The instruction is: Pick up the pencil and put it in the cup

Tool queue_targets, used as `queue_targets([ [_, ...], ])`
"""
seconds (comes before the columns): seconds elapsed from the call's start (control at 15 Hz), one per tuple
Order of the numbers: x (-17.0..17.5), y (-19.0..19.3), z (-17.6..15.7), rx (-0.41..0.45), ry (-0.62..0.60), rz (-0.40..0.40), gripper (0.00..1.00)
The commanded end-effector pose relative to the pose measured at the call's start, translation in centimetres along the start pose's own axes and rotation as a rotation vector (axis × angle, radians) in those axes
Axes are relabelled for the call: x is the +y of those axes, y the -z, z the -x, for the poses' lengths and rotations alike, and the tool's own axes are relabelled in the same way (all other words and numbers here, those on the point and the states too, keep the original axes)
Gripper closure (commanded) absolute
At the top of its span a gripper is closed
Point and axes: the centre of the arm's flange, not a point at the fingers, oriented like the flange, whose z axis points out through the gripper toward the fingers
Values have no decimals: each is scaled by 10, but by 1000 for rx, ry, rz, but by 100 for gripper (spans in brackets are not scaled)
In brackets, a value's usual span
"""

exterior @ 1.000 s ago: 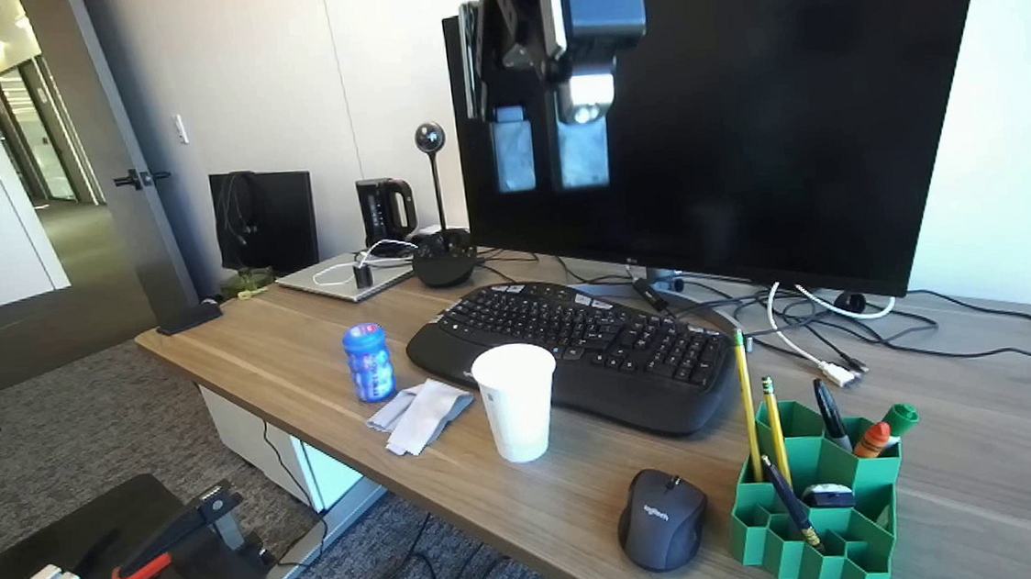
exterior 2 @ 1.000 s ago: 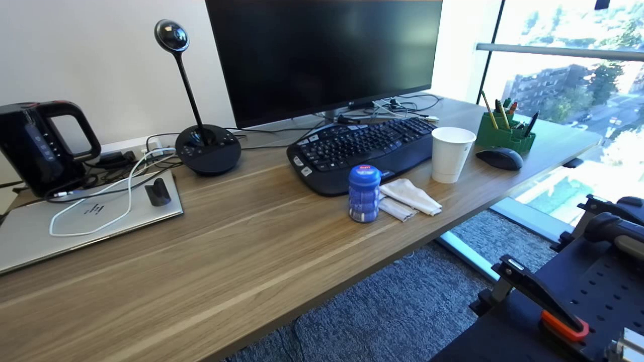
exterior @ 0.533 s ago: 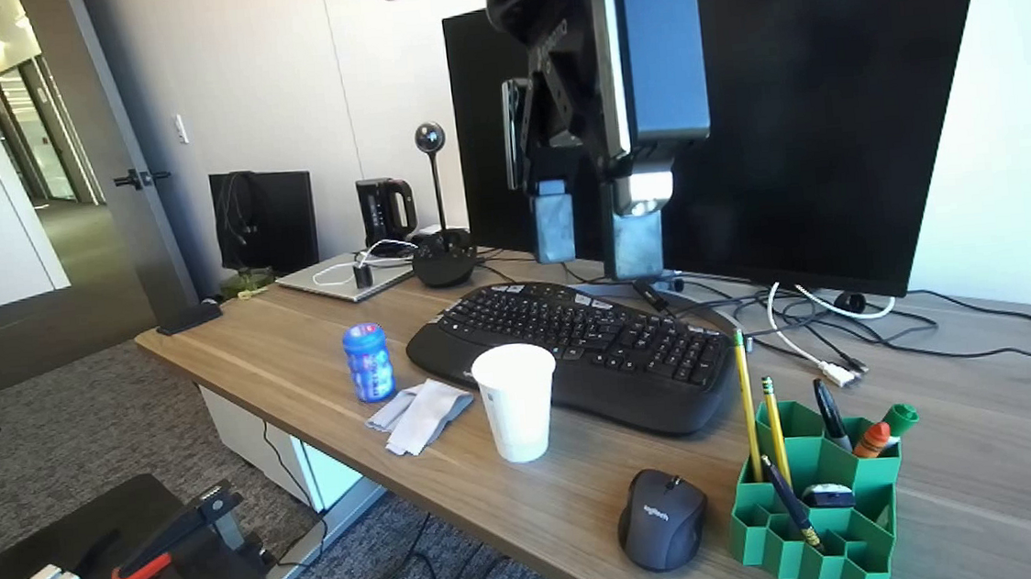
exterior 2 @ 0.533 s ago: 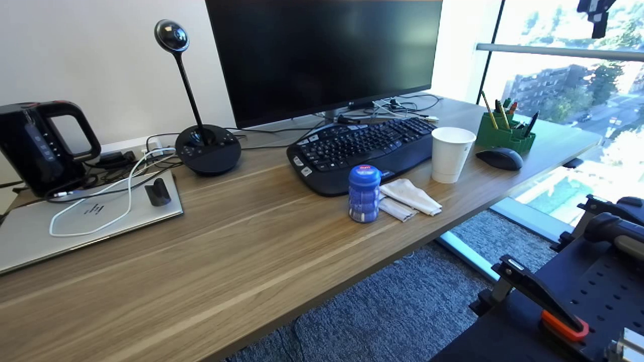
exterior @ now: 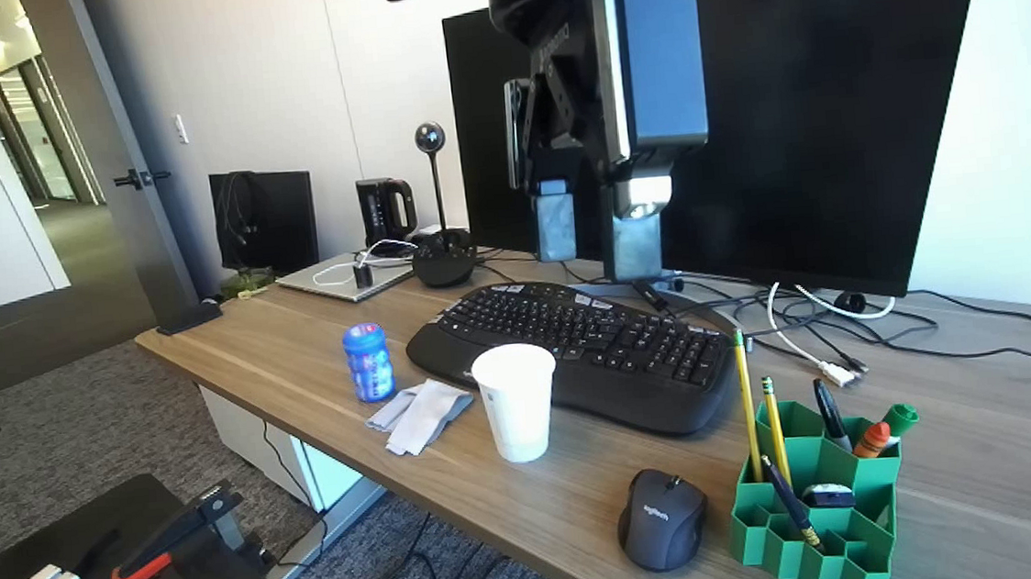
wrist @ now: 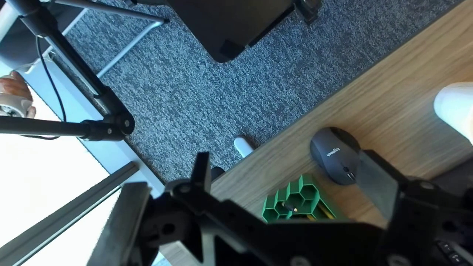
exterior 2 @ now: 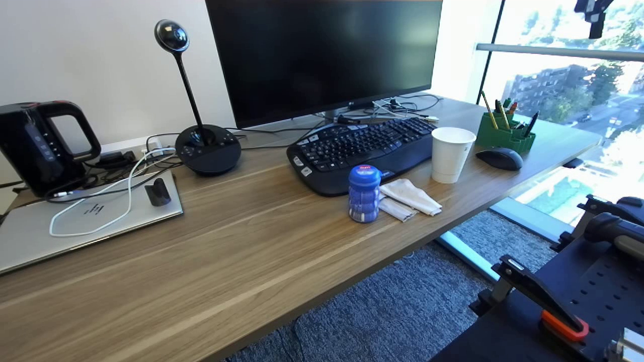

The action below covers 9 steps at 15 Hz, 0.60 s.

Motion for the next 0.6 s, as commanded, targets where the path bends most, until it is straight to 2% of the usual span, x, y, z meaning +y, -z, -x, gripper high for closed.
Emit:
queue_targets([
  [0.0, 0, 0, 0, 0, 0, 0, 0],
  [0.33, -1, -3, 0, -7, 24, -13, 0],
  [0.53, -4, -15, -2, -13, 36, 20, 0],
])
